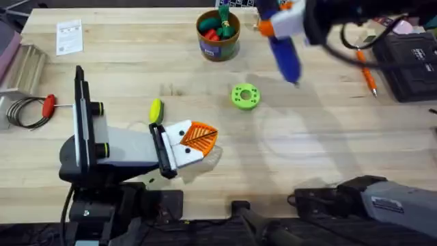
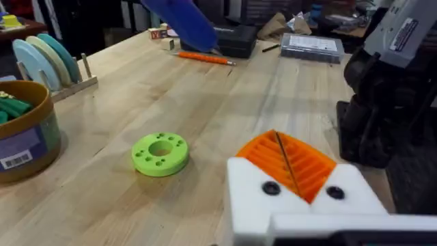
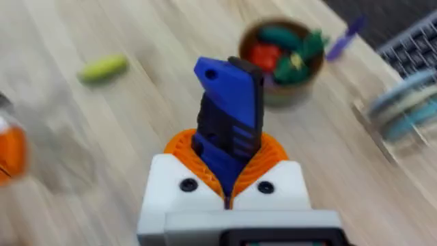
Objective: Pick up the gripper from the table and insert it into the empty holder that is missing its gripper. Then pick up a screw, insert it into the mounting hole, and use the screwdriver to tighten it. Finally, clean up the table by picking up the vegetable and placing it into the bucket.
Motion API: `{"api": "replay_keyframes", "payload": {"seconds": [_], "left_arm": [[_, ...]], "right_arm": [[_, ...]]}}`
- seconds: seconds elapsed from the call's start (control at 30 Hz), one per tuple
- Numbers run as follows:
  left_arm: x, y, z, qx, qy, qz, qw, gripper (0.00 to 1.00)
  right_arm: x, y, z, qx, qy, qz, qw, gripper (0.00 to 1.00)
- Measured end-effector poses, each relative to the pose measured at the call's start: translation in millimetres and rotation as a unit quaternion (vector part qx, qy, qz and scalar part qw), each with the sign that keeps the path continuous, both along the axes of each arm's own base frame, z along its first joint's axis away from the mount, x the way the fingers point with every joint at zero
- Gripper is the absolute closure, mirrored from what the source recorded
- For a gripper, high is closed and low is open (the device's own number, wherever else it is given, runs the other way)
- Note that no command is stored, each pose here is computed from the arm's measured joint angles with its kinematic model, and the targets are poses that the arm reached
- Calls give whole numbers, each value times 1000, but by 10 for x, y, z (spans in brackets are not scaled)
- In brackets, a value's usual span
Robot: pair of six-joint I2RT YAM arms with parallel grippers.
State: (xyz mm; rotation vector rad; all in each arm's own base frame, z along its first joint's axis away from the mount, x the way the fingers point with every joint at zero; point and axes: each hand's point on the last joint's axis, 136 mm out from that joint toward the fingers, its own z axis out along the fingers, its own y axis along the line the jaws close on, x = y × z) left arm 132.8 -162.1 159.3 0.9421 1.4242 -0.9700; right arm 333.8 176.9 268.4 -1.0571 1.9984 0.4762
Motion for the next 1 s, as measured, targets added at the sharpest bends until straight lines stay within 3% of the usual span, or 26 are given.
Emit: {"api": "replay_keyframes", "payload": {"seconds": [0.17,0.33,0.67,0.9,0.93,1.0], "left_arm": [[0,0,0,0,0,0,1000,992],[0,0,0,0,0,0,1000,992],[0,0,0,0,0,0,1000,992],[0,0,0,0,0,0,1000,992],[0,0,0,0,0,0,1000,992],[0,0,0,0,0,0,1000,992]], "right_arm": [[-113,-425,-420,-166,-3,32,986,980],[-29,-646,-809,-274,9,73,959,980],[182,-926,-1995,-394,130,126,901,980],[239,-1001,-2292,-417,152,132,886,980],[240,-1009,-2292,-418,152,131,886,960],[247,-1034,-2290,-419,152,129,886,693]]}}
